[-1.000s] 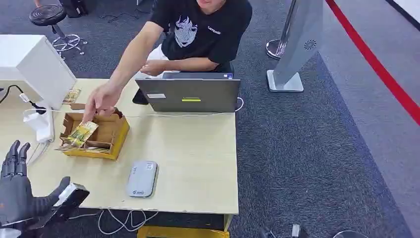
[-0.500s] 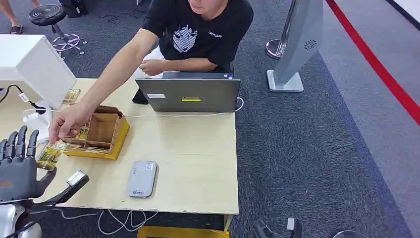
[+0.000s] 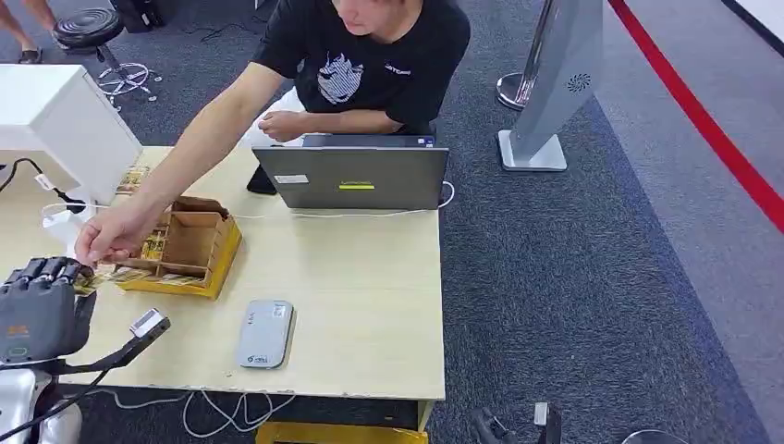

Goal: Pass the card to the sensor for recognition and then transmit it.

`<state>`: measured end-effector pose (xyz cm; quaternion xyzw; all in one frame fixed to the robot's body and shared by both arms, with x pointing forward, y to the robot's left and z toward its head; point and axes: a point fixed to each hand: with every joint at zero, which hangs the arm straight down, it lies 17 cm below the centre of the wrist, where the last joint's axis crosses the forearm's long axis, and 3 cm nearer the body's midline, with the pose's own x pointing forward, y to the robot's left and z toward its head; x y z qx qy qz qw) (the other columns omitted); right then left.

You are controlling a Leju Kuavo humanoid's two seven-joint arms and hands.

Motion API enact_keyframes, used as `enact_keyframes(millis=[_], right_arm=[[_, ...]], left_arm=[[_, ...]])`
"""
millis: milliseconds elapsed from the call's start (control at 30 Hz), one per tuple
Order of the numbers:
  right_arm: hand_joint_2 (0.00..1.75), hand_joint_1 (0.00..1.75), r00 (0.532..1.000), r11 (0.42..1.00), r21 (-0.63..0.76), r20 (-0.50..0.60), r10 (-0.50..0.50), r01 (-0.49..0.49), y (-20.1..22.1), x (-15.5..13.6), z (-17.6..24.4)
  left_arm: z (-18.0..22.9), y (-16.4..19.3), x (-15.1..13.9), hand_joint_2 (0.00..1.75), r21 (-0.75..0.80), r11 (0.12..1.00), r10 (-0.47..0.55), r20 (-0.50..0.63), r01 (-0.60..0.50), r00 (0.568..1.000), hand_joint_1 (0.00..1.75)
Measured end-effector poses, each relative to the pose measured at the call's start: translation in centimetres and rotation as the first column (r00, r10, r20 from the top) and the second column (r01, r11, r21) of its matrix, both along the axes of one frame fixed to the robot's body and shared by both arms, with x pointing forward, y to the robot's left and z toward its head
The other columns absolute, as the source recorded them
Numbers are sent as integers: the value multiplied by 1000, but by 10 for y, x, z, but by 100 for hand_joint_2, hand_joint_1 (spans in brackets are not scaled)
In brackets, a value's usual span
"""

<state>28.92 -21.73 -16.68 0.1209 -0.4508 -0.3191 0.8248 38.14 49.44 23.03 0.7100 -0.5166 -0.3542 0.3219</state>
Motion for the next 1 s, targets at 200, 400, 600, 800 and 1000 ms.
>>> enact_keyframes(millis=[200,400,600,800,1000], right_arm=[[175,0,1000,1000,-6,-3,-1,1,2,1,0],[175,0,1000,1000,1,-2,-17,17,2,1,1],[175,0,1000,1000,1,3,-25,25,1,0,1],[175,0,1000,1000,0,3,-20,20,2,0,1],[175,0,999,999,3,4,-35,35,0,0,1]], left_arm=[[5,-5,3,175,8,1000,-20,16,19,1000,175],[-9,-40,13,175,-24,995,-101,-13,101,995,175],[-27,-79,18,175,-56,986,-161,-41,159,986,175],[-31,-89,19,175,-71,982,-181,-45,177,982,175],[-56,-128,23,175,-111,959,-275,-130,261,953,175]])
